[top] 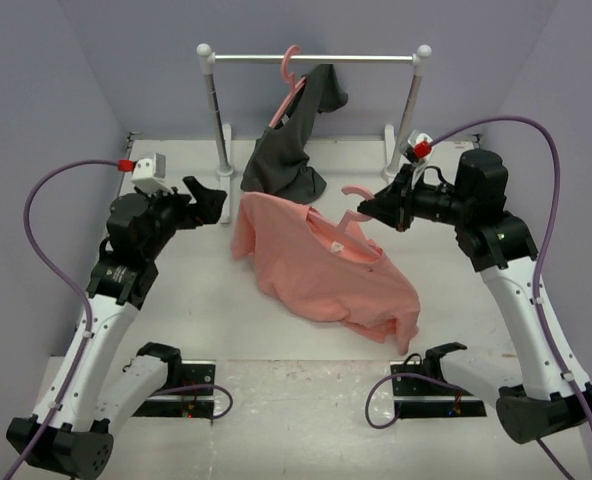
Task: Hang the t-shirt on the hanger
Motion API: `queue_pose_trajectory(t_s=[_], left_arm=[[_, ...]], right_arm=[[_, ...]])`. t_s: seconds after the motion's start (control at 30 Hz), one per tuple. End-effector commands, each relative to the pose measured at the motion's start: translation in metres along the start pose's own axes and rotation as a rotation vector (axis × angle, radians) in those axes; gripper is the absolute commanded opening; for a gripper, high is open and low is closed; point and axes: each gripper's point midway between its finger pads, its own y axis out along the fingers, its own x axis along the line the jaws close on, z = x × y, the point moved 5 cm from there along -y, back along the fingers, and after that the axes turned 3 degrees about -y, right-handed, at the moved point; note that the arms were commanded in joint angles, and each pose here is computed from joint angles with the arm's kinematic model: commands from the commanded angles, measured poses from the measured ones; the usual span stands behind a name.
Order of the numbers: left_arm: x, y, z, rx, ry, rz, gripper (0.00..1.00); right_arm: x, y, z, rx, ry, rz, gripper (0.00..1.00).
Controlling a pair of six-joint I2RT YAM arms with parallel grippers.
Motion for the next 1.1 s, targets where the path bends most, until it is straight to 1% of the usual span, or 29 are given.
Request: queue_pose_trajectory(t_s=[0.0, 0.03, 0.07, 0.1, 0.13, 0.2, 0.27, 0.37, 0.53, 0.6, 0.67, 0.7, 0.73, 0.77, 0.83, 0.87, 0.93, 0.97, 1.07], left_arm=[[-0.118, -0.040, -0.051, -0.041, 0.262, 0.806, 0.94], [-0.141, -0.041, -0.037, 0.060, 0.284, 0.978, 0.92], [-0.155, -0.037, -0.028, 0.106, 0.313, 1.046, 0.89], [-0.164, -0.035, -0.021, 0.130, 0.345, 1.092, 0.86], [-0.171, -0.032, -0.012, 0.161, 0.355, 1.131, 0.82], [-0.187, -0.025, 0.006, 0.242, 0.338, 1.208, 0.70], [-0.195, -0.024, 0.010, 0.256, 0.343, 1.237, 0.65], [-0.204, -0.024, 0.018, 0.273, 0.340, 1.275, 0.53], [-0.217, -0.025, 0.025, 0.290, 0.309, 1.356, 0.54], [-0.219, -0.023, 0.029, 0.304, 0.298, 1.372, 0.51], [-0.220, -0.019, 0.031, 0.312, 0.288, 1.371, 0.41], [-0.219, -0.015, 0.035, 0.329, 0.277, 1.362, 0.39], [-0.218, -0.013, 0.038, 0.344, 0.269, 1.357, 0.31], [-0.218, -0.010, 0.041, 0.354, 0.263, 1.350, 0.31], [-0.215, -0.002, 0.051, 0.397, 0.244, 1.335, 0.22], [-0.214, 0.000, 0.053, 0.407, 0.240, 1.333, 0.15], [-0.213, 0.005, 0.060, 0.432, 0.230, 1.329, 0.04], [-0.212, 0.006, 0.062, 0.440, 0.228, 1.329, 0.00], [-0.214, 0.007, 0.059, 0.425, 0.232, 1.323, 0.00]], right_arm=[[0.018, 0.004, -0.027, -0.045, -0.058, -0.110, 0.00], [0.027, 0.007, -0.032, -0.057, -0.088, -0.168, 0.00], [0.033, 0.008, -0.034, -0.062, -0.106, -0.206, 0.00], [0.038, 0.008, -0.038, -0.071, -0.123, -0.233, 0.00], [0.041, 0.008, -0.042, -0.079, -0.138, -0.256, 0.00], [0.047, 0.007, -0.048, -0.091, -0.166, -0.306, 0.00], [0.051, 0.007, -0.054, -0.097, -0.179, -0.341, 0.00], [0.058, 0.007, -0.059, -0.094, -0.189, -0.371, 0.00], [0.064, 0.012, -0.060, -0.083, -0.198, -0.388, 0.00], [0.064, 0.015, -0.059, -0.079, -0.191, -0.397, 0.00], [0.064, 0.016, -0.059, -0.080, -0.186, -0.403, 0.00], [0.065, 0.016, -0.059, -0.081, -0.185, -0.407, 0.00], [0.066, 0.016, -0.060, -0.084, -0.187, -0.410, 0.00], [0.066, 0.016, -0.061, -0.085, -0.189, -0.411, 0.00], [0.068, 0.015, -0.063, -0.091, -0.192, -0.419, 0.00], [0.069, 0.014, -0.064, -0.094, -0.196, -0.425, 0.00], [0.070, 0.013, -0.066, -0.097, -0.199, -0.427, 0.00], [0.070, 0.013, -0.066, -0.097, -0.200, -0.426, 0.00], [0.069, 0.012, -0.064, -0.095, -0.204, -0.414, 0.00]])
